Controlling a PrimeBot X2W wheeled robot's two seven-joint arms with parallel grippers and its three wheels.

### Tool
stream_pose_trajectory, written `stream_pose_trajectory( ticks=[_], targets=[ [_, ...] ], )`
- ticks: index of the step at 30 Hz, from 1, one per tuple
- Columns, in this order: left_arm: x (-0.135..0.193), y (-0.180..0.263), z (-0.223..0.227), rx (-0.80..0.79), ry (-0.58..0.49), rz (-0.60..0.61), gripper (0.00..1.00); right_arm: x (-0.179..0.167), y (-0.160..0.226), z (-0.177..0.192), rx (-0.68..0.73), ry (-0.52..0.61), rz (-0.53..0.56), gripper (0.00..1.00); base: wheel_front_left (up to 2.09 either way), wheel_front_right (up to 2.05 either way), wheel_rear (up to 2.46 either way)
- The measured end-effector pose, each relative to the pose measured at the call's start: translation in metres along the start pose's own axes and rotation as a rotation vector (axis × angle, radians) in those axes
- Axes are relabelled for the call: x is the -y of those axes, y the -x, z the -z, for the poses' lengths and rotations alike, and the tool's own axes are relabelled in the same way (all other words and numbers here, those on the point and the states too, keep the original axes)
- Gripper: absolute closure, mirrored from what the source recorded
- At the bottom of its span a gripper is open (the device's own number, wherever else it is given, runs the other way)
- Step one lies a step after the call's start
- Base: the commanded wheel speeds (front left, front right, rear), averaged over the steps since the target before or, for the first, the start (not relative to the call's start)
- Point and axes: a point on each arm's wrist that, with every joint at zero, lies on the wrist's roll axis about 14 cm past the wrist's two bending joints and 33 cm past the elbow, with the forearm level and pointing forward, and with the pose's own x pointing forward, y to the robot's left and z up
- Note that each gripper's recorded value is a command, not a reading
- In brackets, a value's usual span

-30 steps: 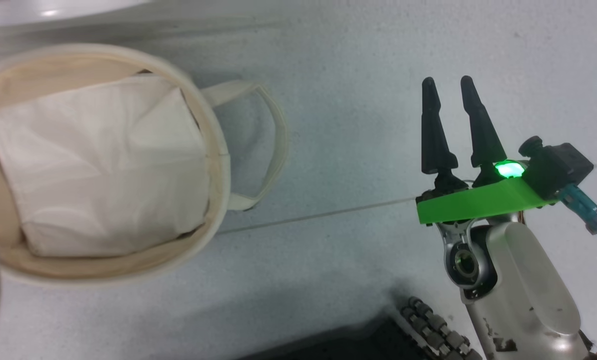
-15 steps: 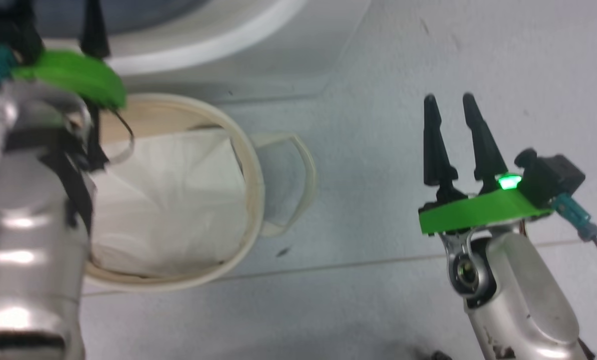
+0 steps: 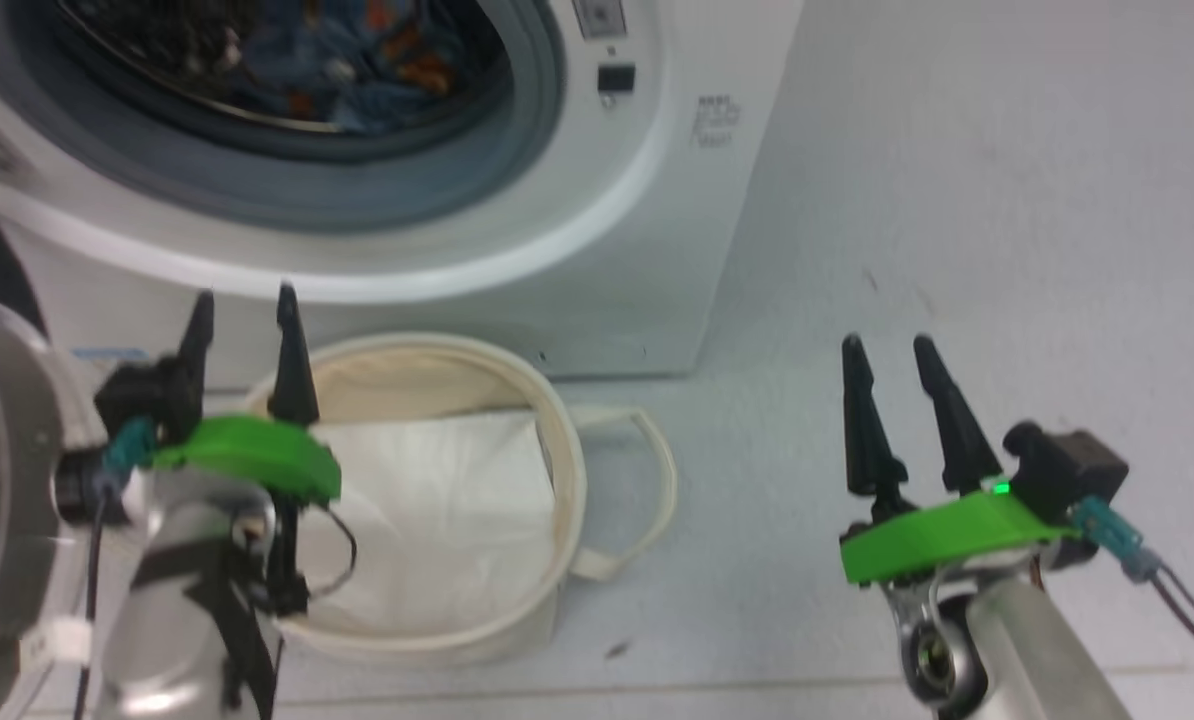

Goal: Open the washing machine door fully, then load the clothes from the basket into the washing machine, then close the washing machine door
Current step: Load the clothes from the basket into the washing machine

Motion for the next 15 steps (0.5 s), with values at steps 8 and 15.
stream_pose_trajectory(
  ticks=[8, 15],
  targets=[
    [-0.021, 0.061, -0.004, 0.014, 0.046, -0.061, 0.00, -0.027, 0.025, -0.008, 0.011, -0.008, -0.051, 0.00, 0.00, 0.00, 0.00],
    [-0.033, 0.086, -0.002, 0.024, 0.077, -0.092, 0.00, -0.039, 0.026, -0.011, 0.017, -0.007, -0.084, 0.00, 0.00, 0.00, 0.00]
  ],
)
